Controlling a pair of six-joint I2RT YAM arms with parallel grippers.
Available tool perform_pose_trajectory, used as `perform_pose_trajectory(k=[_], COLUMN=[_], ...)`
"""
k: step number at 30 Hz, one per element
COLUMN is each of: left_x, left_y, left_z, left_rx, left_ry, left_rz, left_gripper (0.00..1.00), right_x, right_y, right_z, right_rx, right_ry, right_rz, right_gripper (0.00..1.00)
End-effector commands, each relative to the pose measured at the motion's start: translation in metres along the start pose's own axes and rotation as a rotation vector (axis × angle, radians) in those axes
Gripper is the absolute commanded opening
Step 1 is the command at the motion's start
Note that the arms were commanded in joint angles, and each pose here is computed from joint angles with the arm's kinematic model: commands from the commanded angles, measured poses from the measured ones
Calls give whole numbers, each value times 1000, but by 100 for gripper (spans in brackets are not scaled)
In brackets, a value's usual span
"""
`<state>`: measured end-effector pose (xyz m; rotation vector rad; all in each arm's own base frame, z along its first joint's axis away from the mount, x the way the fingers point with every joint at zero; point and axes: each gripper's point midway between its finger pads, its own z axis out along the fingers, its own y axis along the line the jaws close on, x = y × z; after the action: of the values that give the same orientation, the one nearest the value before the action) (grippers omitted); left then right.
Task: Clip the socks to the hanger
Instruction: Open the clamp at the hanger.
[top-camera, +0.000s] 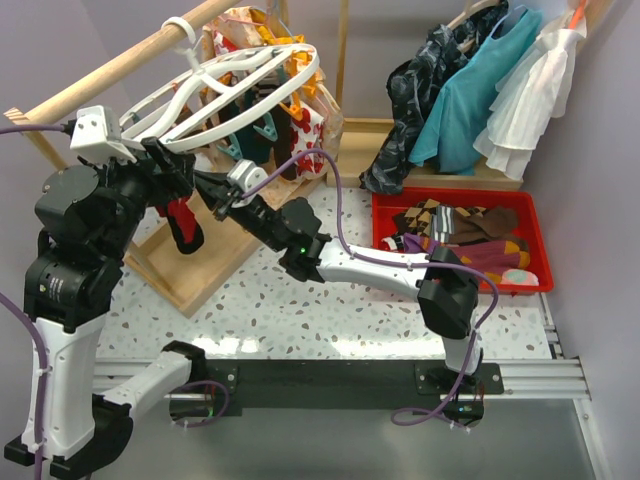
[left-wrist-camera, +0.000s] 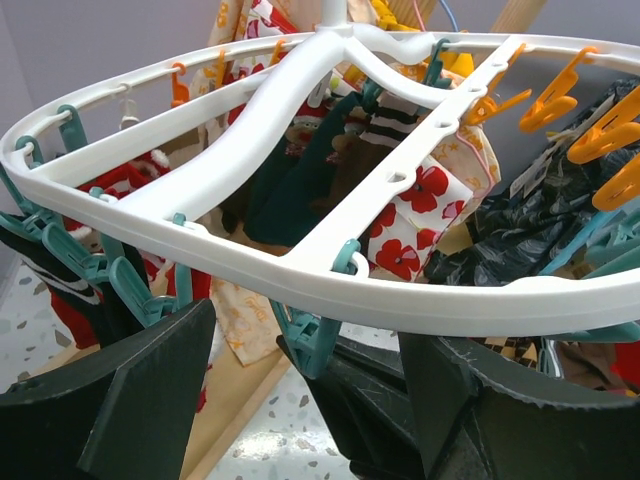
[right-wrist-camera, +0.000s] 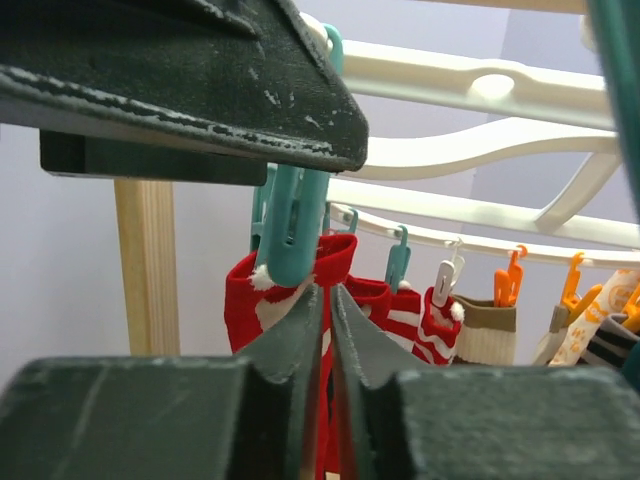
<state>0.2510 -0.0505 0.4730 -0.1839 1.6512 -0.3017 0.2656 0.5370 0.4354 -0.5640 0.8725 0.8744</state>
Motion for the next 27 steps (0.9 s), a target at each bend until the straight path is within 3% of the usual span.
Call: perform_pose_trajectory(k=[1, 7, 8, 10, 14, 27], left_x=[-8, -12, -13, -13, -12, -5], left_y=[-4, -8, -10, -11, -11, -9], left_z=[3, 8, 7, 7, 6, 8], left_rx=[20, 35, 43, 52, 51, 43], left_ry=[-21, -41, -45, -44, -40, -26], left_rz=[32, 19, 15, 9, 8, 3], left_gripper=[78, 77, 77, 77, 77, 77], right_x=[-45, -46, -46, -49, -53, -82], right_y=[-8, -7, -7, -6, -5, -6], right_z=[6, 6, 5, 4, 3, 6], right_rx=[-3, -23, -28, -34, -36, -38], right_ry=[-86, -78, -79, -92, -110, -190], right_rz=[11, 9, 8, 8, 21, 61], right_gripper=[8, 9, 19, 29, 42, 43])
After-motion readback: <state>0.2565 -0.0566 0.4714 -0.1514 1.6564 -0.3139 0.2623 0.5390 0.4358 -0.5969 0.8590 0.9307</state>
